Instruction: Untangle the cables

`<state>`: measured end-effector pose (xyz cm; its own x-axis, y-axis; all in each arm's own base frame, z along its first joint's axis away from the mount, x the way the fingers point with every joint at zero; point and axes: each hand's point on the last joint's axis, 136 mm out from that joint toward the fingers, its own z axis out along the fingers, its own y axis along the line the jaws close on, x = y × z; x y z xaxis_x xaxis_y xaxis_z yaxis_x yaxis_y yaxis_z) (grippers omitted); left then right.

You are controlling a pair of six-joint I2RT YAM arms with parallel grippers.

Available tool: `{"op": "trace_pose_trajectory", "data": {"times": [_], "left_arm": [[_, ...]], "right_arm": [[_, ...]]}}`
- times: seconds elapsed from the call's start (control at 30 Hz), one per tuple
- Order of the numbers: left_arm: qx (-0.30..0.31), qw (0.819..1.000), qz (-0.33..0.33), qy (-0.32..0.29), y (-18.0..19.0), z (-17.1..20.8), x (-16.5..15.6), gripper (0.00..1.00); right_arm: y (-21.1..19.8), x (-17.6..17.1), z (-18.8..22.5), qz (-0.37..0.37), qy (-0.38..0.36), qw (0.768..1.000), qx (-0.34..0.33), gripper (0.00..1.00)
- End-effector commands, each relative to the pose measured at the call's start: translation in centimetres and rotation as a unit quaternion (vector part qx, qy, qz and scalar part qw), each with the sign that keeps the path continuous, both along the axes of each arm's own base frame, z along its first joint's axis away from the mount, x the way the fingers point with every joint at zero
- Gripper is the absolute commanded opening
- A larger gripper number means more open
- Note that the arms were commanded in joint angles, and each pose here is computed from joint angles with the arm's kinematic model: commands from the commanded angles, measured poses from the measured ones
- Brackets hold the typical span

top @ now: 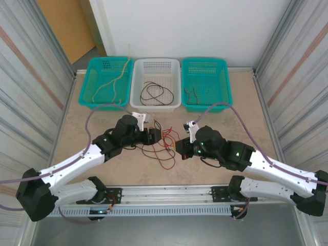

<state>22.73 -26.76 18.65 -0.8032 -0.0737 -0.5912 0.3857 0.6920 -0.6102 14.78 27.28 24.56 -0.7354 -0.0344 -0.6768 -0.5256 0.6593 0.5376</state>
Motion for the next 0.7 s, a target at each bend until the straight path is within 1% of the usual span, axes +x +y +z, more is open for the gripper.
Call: {"op": "trace_pose_trajectory", "data": {"times": [0.0, 0.17, 0.33, 0.43, 0.57, 0.67], "left_arm": [[0.038, 0.999, 0.017, 0.007, 0.9, -1.3, 0.3, 0.54], [0.065, 0.997, 0.038, 0.020, 1.8, -2.7, 0.5, 0.51], [0.088, 0.993, 0.066, 0.049, 3.3, -4.3, 0.9, 0.45], [0.095, 0.990, 0.077, 0.062, 4.1, -5.0, 1.0, 0.44], [0.098, 0.990, 0.079, 0.064, 4.5, -5.3, 0.7, 0.43], [0.092, 0.991, 0.080, 0.061, 4.8, -4.9, 0.5, 0.43]], "right_arm": [[0.5, -0.7, 4.5, 0.030, -0.043, 0.997, 0.064, 0.00], [-0.5, -1.4, 6.6, 0.033, -0.061, 0.993, 0.097, 0.00], [-1.4, -1.6, 8.3, 0.030, -0.080, 0.989, 0.118, 0.00], [-1.8, -1.7, 9.1, 0.030, -0.087, 0.988, 0.128, 0.00], [-2.4, -1.8, 9.8, 0.028, -0.094, 0.985, 0.140, 0.00], [-2.7, -1.6, 9.5, 0.019, -0.097, 0.985, 0.140, 0.00]]}}
